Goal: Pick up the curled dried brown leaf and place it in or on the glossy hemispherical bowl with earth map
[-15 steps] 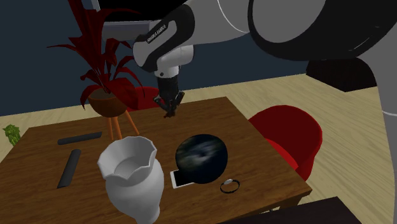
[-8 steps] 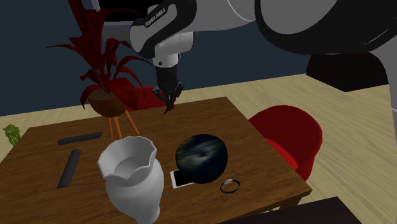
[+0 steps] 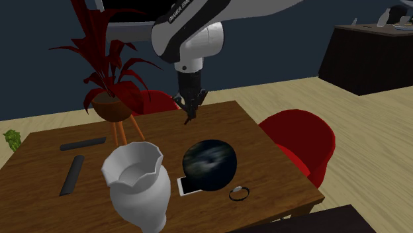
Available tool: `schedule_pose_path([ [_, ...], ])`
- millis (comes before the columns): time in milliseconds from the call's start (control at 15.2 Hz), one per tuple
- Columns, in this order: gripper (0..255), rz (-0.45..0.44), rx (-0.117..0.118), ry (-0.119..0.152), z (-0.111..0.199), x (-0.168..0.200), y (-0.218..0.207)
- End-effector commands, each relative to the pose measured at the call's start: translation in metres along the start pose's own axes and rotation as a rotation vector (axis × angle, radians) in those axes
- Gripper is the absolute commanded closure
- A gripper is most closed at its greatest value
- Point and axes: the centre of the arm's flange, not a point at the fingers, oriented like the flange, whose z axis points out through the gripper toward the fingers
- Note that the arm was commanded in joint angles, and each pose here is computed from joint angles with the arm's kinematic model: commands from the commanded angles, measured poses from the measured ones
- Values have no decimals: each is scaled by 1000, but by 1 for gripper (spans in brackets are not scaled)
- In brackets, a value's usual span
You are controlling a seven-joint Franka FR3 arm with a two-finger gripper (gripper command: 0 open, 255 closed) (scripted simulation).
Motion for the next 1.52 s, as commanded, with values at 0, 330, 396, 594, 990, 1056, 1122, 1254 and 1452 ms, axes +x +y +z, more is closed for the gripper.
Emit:
schedule_pose_path([
  [0,255,0,0,0,3,-25,8],
  [330,255,0,0,0,7,-88,28],
  [396,255,0,0,0,7,-101,32],
  [594,255,0,0,0,10,-139,44],
  [990,255,0,0,0,36,-146,47],
  [1056,255,0,0,0,42,-145,47],
  [1122,255,0,0,0,47,-145,47],
  [1254,255,0,0,0,58,-144,47],
  [1452,255,0,0,0,73,-144,48],
])
